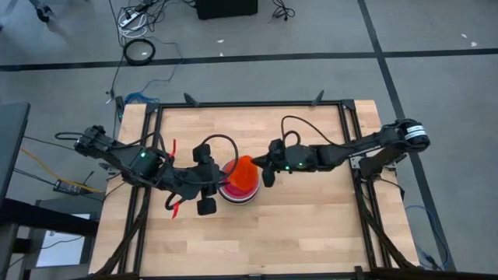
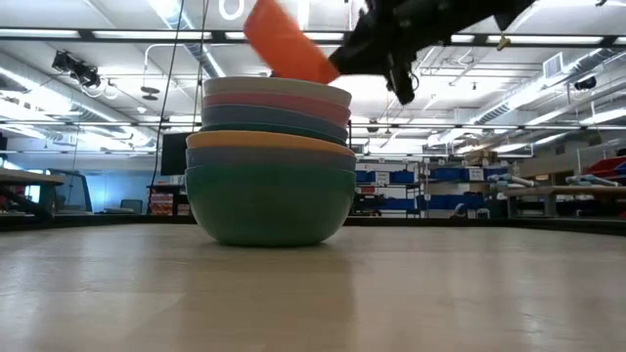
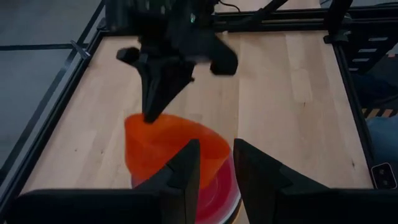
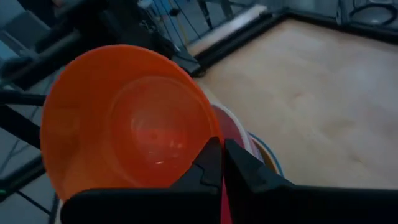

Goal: Nest bowls inside each other
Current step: Stack the orange bowl on top of the red bowl, then return to Home Position

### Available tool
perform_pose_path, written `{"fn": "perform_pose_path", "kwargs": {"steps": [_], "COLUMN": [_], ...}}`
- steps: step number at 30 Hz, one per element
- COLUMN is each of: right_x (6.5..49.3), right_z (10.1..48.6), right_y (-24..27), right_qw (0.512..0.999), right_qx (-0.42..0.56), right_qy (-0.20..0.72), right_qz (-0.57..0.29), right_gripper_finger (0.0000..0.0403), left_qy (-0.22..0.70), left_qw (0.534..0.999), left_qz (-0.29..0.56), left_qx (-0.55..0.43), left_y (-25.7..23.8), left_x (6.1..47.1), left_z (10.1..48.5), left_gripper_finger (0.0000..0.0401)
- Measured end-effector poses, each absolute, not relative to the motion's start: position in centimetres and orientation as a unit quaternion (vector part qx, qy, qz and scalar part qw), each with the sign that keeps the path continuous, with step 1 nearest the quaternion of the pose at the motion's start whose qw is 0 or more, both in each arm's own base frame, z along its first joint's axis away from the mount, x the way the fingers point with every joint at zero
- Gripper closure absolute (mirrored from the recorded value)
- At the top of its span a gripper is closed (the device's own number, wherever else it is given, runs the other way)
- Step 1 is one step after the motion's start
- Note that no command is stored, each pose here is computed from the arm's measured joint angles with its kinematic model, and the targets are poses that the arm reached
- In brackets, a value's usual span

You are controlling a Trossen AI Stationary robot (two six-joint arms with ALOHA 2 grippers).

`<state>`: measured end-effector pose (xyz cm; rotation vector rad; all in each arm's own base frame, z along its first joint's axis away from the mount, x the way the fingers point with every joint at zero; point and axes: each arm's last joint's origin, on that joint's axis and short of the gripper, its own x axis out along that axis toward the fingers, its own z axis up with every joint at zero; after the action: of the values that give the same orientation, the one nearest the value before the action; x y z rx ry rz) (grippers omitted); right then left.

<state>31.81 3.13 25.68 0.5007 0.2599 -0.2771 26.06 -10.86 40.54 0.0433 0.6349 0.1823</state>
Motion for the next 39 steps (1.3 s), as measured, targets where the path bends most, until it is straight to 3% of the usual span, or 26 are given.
{"fn": "perform_pose_path", "kwargs": {"steps": [13, 26, 32, 39], "right_x": [32.7, 32.5, 31.0, 27.1], "right_z": [23.8, 23.4, 26.1, 31.1], "right_y": [2.9, 3.0, 4.3, 7.1], "right_qw": [0.948, 0.938, 0.965, 0.989], "right_qx": [0.245, 0.266, 0.192, 0.12], "right_qy": [0.167, 0.196, 0.161, 0.089], "right_qz": [-0.114, -0.107, -0.08, 0.023], "right_gripper_finger": [0.0395, 0.0292, 0.029, 0.0293], "left_qy": [0.307, 0.306, 0.318, 0.265], "left_qw": [0.946, 0.946, 0.942, 0.958], "left_qz": [0.102, 0.105, 0.106, 0.104], "left_qx": [0.026, 0.027, 0.034, 0.038], "left_y": [-10.8, -10.8, -10.7, -10.0], "left_x": [26.1, 26.1, 25.9, 24.2], "left_z": [40.6, 40.6, 40.4, 42.5], "left_gripper_finger": [0.0295, 0.0295, 0.0295, 0.0295]}}
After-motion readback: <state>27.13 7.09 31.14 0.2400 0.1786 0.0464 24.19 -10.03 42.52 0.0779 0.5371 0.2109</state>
